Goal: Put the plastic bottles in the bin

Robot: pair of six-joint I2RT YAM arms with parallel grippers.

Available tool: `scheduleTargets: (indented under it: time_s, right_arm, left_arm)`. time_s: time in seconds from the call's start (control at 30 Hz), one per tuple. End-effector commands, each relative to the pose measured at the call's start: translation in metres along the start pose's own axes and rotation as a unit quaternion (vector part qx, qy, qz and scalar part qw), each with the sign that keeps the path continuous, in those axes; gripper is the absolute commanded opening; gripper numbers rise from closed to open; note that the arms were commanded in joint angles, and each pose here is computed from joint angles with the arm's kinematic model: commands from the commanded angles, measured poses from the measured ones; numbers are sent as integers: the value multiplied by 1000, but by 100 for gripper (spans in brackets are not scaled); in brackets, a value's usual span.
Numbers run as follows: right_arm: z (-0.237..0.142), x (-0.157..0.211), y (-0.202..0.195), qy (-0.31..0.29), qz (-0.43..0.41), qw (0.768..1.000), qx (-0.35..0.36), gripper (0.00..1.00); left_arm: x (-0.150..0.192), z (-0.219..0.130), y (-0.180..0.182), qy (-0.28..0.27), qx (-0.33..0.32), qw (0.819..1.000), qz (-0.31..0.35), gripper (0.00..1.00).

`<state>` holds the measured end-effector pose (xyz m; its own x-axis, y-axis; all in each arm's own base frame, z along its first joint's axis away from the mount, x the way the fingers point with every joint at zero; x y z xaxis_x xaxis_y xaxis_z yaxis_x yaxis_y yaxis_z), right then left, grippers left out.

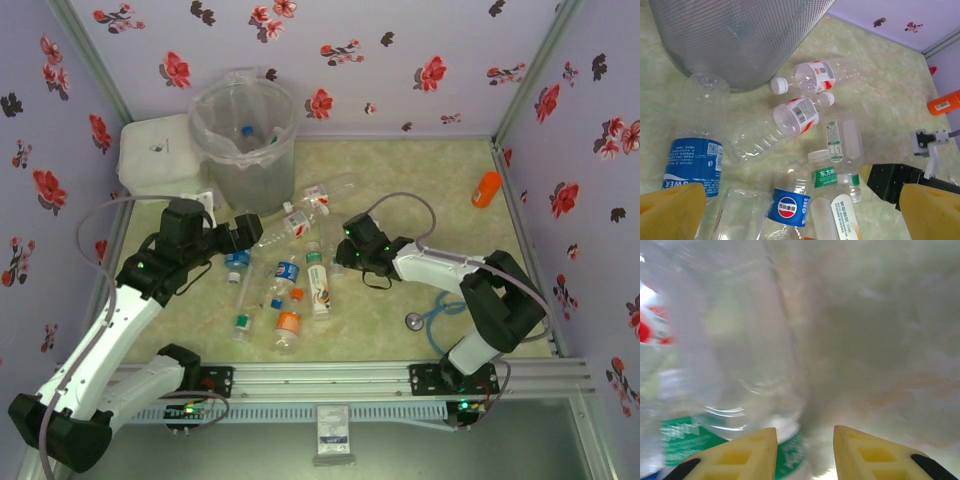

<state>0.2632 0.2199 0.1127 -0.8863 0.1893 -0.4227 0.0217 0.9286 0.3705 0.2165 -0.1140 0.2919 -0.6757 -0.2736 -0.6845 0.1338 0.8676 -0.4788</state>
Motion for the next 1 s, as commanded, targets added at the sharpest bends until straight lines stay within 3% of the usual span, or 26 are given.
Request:
scheduleTargets:
  time_s: [0.0,0.13,0.3,0.43,0.73,0.97]
  right_arm:
    - [-7,15,-20,37,-25,997,63,46]
    - [-22,14,-5,29,-50,998,36,68]
    - [-31,9,8,15,-64,998,1,78]
    - [-25,7,21,24,-76,997,-20,79]
    - [15,10,30,69,-88,994,-1,68]
    - [12,10,23,59,-79,995,11,47]
  left_arm:
    - [0,-1,-6,-8,30,999,-17,100]
    - [-1,-1,-8,-13,39,999,-20,100]
    - [-1,-3,-9,-14,41,999,-20,100]
    - [0,-1,-7,-12,39,999,-21,100]
    - [3,1,-6,-8,37,999,-24,100]
    - [4,0,-9,-8,57,998,-37,100]
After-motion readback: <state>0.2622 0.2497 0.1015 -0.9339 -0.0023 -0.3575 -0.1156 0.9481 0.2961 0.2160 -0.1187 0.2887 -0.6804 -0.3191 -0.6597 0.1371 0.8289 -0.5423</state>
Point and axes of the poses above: each hand's point on the last joint's axis, 136 mm out from that joint toward the fingers, its own z axis out along the fingers, its own y axis along the line the jaws close on, x = y × z, the point moved 7 cm from there along -z, back along the fingers
